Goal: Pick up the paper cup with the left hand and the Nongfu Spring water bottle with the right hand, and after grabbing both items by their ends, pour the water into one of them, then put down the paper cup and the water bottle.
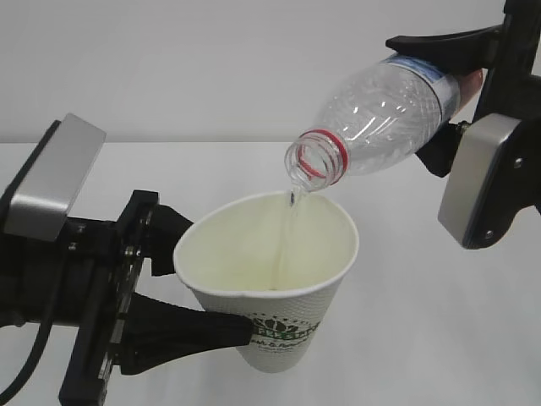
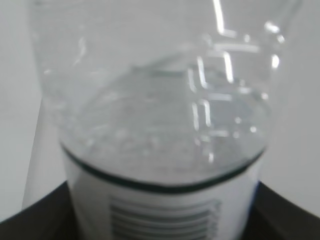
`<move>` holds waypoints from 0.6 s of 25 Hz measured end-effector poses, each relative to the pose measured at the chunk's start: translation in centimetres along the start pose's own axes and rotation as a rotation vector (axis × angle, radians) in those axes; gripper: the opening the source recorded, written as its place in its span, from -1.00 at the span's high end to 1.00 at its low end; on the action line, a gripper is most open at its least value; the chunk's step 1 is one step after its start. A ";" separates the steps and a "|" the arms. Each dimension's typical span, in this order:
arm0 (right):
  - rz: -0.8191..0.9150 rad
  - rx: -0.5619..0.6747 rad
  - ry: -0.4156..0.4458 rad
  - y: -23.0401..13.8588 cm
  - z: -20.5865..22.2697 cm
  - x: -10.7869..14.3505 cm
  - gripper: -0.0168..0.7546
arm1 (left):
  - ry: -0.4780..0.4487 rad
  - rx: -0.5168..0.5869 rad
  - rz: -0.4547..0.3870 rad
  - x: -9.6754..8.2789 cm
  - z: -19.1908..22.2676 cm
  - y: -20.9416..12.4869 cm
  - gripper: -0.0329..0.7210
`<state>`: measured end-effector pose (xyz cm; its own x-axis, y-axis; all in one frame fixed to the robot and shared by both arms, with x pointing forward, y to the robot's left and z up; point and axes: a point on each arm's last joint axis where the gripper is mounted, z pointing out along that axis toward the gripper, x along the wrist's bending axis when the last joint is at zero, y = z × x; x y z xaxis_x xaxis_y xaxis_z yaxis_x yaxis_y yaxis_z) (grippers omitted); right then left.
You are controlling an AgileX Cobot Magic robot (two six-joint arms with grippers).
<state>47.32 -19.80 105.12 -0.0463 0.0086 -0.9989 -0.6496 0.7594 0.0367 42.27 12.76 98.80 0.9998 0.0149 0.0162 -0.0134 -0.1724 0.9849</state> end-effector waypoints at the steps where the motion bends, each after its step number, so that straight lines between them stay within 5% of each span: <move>1: 0.002 0.001 -0.001 0.0 0.0 0.0 -0.30 | 0.000 0.000 0.000 0.0 0.0 0.0 -0.22; 15: -0.003 0.005 -0.003 0.0 0.0 0.0 -0.30 | 0.000 0.001 -0.001 0.0 0.0 0.0 -0.22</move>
<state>47.35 -19.83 105.15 -0.0421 0.0088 -0.9991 -0.6461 0.7625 0.0339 42.25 12.77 98.77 0.9998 0.0149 0.0148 -0.0120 -0.1731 0.9848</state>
